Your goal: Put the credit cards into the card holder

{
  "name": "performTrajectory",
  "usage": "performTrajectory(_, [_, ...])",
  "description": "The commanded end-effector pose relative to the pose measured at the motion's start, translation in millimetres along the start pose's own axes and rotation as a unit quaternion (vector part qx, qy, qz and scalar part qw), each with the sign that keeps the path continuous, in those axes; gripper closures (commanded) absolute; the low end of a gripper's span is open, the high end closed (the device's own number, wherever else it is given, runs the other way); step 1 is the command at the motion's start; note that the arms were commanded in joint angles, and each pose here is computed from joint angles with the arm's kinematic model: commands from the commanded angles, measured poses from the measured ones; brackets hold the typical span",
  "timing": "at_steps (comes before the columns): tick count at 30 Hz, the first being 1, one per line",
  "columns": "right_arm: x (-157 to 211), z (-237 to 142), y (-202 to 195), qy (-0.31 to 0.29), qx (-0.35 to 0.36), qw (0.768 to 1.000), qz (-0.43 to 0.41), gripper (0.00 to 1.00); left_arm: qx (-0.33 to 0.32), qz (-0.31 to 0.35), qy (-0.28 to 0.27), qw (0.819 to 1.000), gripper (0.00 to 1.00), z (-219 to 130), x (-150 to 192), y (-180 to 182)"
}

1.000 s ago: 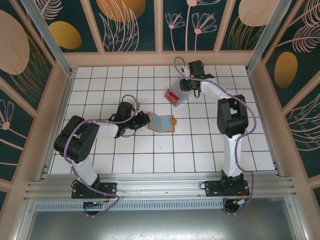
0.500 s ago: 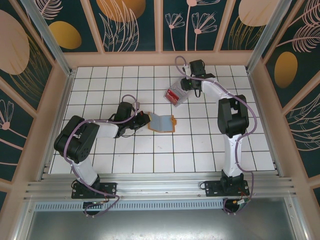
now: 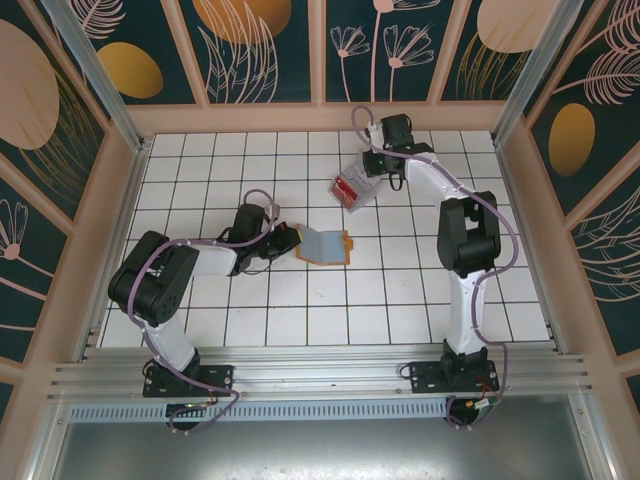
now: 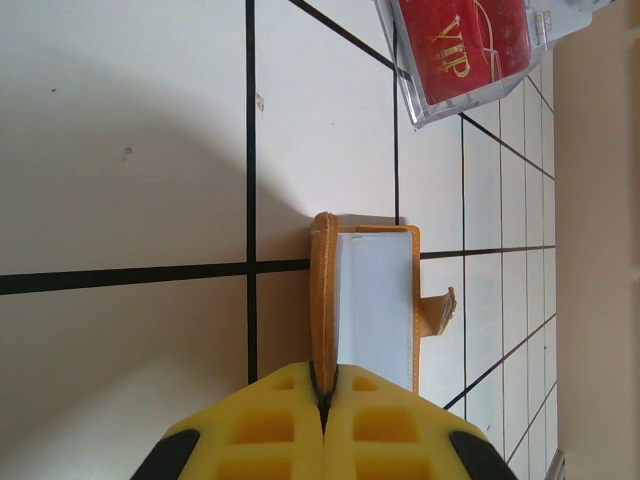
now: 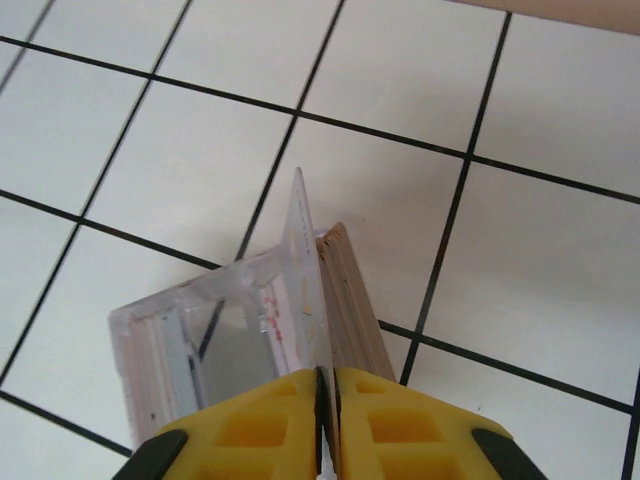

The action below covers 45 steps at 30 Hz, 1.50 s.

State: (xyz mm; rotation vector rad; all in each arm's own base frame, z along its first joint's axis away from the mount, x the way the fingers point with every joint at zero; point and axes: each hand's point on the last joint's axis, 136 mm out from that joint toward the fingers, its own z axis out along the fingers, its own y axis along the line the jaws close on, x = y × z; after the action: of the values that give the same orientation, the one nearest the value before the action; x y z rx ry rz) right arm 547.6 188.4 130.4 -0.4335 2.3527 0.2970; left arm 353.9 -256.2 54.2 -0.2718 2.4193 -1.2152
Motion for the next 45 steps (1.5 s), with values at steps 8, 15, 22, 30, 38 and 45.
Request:
performTrajectory(8, [-39,-56,23,-0.073,-0.119,0.988,0.062,0.93,0.016,-0.002,0.005,1.000,0.98,3,5,-4])
performTrajectory(15, [-22,-105,72,-0.100,-0.296,0.937,0.154,0.95,0.017,-0.010,0.002,1.000,0.98,-1,10,1])
performTrajectory(22, [82,-109,130,-0.048,-0.333,0.891,0.306,0.98,0.001,-0.022,-0.006,1.000,1.00,-9,26,17])
performTrajectory(30, [162,-93,178,0.003,-0.263,0.910,0.322,0.99,0.004,-0.026,0.018,0.999,1.00,5,49,14])
performTrajectory(38, [193,-100,158,-0.002,-0.194,0.920,0.340,0.99,-0.008,-0.085,-0.053,0.995,1.00,-14,44,23])
performTrajectory(45, [202,-93,182,0.023,-0.244,0.914,0.324,0.99,0.010,-0.093,-0.078,0.993,1.00,-18,42,10])
